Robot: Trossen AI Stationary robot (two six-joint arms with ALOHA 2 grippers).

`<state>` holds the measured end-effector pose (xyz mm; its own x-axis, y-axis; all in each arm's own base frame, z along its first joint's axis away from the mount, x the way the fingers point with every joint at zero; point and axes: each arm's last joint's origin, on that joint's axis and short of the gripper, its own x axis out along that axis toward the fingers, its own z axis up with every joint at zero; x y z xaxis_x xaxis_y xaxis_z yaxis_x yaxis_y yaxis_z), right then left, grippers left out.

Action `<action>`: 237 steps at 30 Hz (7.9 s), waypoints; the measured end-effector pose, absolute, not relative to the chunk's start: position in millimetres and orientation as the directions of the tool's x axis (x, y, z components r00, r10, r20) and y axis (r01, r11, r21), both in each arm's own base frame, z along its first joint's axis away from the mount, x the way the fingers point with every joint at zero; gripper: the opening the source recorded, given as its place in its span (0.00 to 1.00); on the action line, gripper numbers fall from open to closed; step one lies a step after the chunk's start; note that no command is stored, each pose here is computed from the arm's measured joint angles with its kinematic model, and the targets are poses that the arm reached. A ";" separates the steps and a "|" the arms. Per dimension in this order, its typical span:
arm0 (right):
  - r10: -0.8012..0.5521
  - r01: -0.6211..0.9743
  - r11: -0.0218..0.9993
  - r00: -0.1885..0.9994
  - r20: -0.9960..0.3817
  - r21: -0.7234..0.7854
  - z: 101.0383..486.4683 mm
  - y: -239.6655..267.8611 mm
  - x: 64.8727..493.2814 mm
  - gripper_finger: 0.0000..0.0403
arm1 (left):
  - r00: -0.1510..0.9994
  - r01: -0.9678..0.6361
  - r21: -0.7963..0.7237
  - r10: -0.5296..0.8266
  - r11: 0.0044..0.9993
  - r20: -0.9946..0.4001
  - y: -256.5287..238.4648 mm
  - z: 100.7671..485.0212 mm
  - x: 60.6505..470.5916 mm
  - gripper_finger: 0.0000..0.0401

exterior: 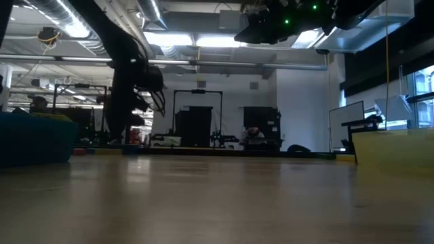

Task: Sort blocks by size
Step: Put the yellow rectangular block into the yellow bin

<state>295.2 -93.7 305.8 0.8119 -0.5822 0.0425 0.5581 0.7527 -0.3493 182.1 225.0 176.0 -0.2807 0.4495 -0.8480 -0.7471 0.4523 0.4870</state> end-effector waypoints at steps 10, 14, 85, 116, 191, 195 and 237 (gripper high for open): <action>-0.582 0.556 0.753 0.812 0.038 -0.351 305.4 -93.7 295.2 0.68 | -0.382 -0.689 0.523 0.361 0.502 -0.851 246.8 145.5 191.7 0.05; -0.582 0.555 0.754 0.812 0.034 -0.352 304.9 -93.7 295.2 0.68 | -0.400 -0.689 0.537 0.363 0.487 -0.841 249.3 145.3 188.4 0.03; -0.583 0.545 0.756 0.813 0.006 -0.362 302.1 -93.7 295.3 0.68 | 0.167 -0.637 0.132 0.304 0.760 -0.938 147.4 157.6 208.1 0.45; -0.582 0.544 0.757 0.813 0.005 -0.362 302.0 -93.6 295.3 0.68 | 0.271 -0.557 0.092 0.285 0.825 -0.919 138.5 132.6 201.3 0.21; 0.222 -0.211 0.960 0.974 0.038 -0.183 293.7 -63.1 394.6 0.63 | 0.973 -0.156 0.274 0.196 0.949 -0.124 28.5 288.3 228.1 0.25; 0.220 -0.209 0.958 0.975 0.039 -0.195 293.9 -63.8 394.4 0.47 | 0.972 -0.156 0.270 0.196 0.950 -0.127 28.5 288.0 228.0 0.26; -0.477 0.451 0.872 0.693 -0.541 -0.191 325.6 -65.6 289.0 0.30 | 0.714 -0.187 0.196 0.271 0.962 -0.646 28.5 212.3 196.4 0.42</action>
